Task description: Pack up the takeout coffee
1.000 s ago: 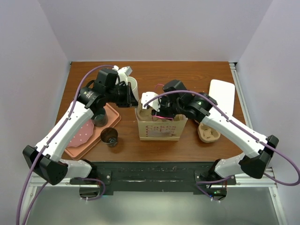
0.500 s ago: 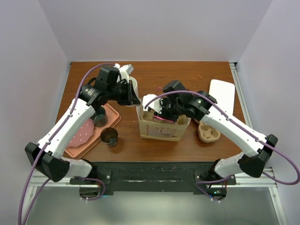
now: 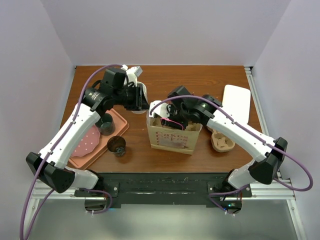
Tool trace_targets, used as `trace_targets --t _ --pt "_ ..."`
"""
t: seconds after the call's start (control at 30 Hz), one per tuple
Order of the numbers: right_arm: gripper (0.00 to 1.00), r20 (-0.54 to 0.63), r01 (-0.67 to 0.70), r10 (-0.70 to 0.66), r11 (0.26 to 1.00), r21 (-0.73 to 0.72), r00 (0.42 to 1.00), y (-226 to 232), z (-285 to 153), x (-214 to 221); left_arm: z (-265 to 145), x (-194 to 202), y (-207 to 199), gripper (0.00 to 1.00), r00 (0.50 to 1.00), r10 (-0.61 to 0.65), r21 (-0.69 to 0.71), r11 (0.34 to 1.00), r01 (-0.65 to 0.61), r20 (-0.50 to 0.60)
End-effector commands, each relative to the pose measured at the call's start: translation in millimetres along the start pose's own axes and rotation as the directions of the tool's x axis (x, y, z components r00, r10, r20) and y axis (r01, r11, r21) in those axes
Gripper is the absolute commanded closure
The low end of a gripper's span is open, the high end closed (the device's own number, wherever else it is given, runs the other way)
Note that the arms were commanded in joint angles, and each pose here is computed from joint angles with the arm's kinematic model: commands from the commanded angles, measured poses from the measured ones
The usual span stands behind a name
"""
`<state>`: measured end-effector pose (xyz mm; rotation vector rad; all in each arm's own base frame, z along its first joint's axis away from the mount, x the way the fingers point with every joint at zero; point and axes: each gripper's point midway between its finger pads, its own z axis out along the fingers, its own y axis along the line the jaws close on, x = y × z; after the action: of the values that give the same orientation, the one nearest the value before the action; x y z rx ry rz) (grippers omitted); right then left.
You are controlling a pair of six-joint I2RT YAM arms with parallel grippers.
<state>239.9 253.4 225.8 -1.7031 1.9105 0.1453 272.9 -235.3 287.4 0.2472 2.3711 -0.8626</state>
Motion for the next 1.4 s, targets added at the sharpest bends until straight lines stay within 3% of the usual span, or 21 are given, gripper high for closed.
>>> trace_targets --t 0.0,0.2,0.5,0.7,0.77,0.8,1.0,1.17,1.37 --pt "0.87 -0.021 -0.027 0.028 0.998 0.062 0.999 -8 -3 5 -7 -3 -3 0.69 1.0 0.017 0.012 1.0 -0.017 0.001" --pt "0.81 -0.03 -0.045 0.046 0.999 0.026 0.998 3 9 13 0 9 8 0.68 1.0 0.001 -0.015 1.0 -0.001 -0.022" --pt "0.82 -0.056 -0.052 0.052 0.999 0.003 0.997 13 19 25 6 15 11 0.67 0.999 -0.001 -0.006 1.0 0.001 -0.039" --pt "0.68 -0.064 -0.064 0.065 0.998 0.013 0.996 13 24 30 1 14 11 0.66 1.0 -0.008 -0.016 1.0 0.008 -0.02" --pt "0.6 -0.057 -0.067 0.068 0.998 0.019 0.996 13 25 29 -2 13 11 0.66 1.0 -0.009 -0.025 1.0 0.008 -0.014" --pt "0.52 -0.052 -0.071 0.072 0.997 0.023 0.996 12 24 28 -2 14 12 0.66 1.0 -0.013 -0.032 0.999 0.012 -0.018" --pt "0.36 0.008 -0.078 0.077 0.996 0.041 0.997 9 15 18 -15 9 13 0.61 1.0 -0.01 -0.065 0.998 0.012 0.017" --pt "0.33 0.089 -0.102 0.097 0.993 0.059 0.991 3 -5 0 -22 5 14 0.54 0.999 -0.016 -0.084 0.996 0.02 0.047" --pt "0.33 0.216 -0.179 0.154 0.978 0.102 0.964 -8 -35 -25 -32 -3 -6 0.48 0.998 -0.017 -0.01 1.0 0.017 0.068"
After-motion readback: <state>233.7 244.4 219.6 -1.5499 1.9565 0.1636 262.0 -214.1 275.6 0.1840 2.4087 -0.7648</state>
